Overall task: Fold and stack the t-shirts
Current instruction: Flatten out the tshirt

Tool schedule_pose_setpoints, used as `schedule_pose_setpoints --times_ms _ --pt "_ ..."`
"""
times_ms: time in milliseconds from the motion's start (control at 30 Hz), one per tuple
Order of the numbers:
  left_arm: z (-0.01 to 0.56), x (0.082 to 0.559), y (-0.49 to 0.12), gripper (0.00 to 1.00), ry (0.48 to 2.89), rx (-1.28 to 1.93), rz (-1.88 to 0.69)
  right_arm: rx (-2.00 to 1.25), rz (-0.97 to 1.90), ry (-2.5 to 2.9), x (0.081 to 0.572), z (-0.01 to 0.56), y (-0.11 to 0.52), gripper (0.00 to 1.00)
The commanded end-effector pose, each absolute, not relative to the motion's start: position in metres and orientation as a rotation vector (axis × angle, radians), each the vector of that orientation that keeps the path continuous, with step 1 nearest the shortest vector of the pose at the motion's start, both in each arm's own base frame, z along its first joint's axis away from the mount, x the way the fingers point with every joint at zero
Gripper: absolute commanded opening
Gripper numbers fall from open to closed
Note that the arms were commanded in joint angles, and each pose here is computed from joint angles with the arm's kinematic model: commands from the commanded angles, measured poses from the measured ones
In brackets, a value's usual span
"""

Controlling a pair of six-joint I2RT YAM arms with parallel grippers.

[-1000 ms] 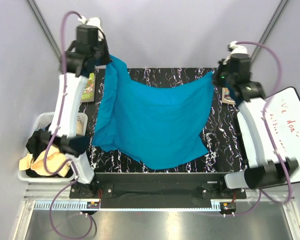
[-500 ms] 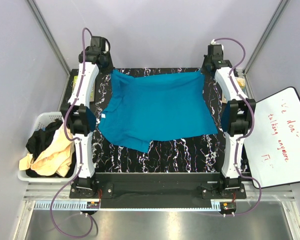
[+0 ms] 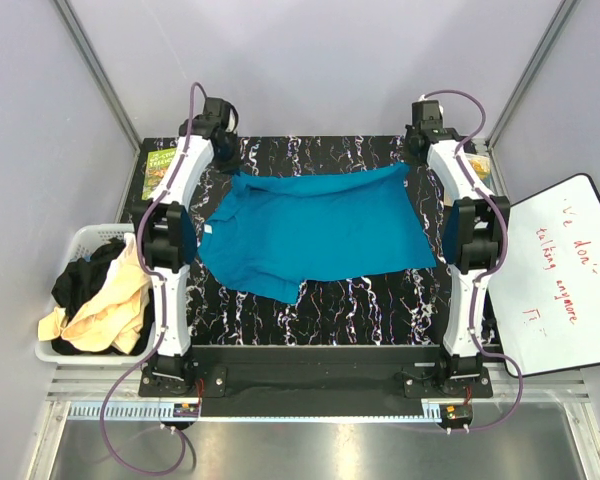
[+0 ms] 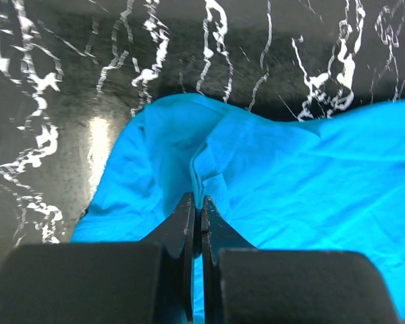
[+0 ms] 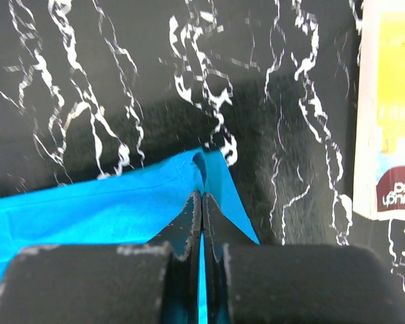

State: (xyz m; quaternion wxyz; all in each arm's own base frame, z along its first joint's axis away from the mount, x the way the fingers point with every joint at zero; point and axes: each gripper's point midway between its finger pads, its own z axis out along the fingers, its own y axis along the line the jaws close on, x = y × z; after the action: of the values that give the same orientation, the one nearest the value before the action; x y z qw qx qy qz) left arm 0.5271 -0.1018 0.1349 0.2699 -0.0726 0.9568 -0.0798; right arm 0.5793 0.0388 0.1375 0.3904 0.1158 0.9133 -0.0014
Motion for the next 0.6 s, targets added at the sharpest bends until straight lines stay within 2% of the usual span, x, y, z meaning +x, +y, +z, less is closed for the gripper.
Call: schedule_pose_setpoints --times_ms 0,100,200,433,567 --pt "0.193 0.553 -0.082 0.00 2.391 -0.257 -0.178 0.297 0.033 2.229 0.572 0.188 0.039 0.00" --pt "0.220 0.553 -0.088 0.00 2.339 -0.237 -0.225 0.306 0.068 2.240 0.562 0.189 0.043 0.00" --pt "0.224 0.537 -0.092 0.00 2.361 -0.207 -0.254 0.320 0.085 2.257 0.547 0.189 0.043 0.00" --pt "0.157 0.461 -0.101 0.00 2.602 -0.142 -0.221 0.317 0.149 2.359 0.498 0.166 0.052 0.00" --pt "0.134 0.431 -0.101 0.00 2.681 -0.139 -0.181 0.339 0.152 2.474 0.468 0.124 0.053 0.00"
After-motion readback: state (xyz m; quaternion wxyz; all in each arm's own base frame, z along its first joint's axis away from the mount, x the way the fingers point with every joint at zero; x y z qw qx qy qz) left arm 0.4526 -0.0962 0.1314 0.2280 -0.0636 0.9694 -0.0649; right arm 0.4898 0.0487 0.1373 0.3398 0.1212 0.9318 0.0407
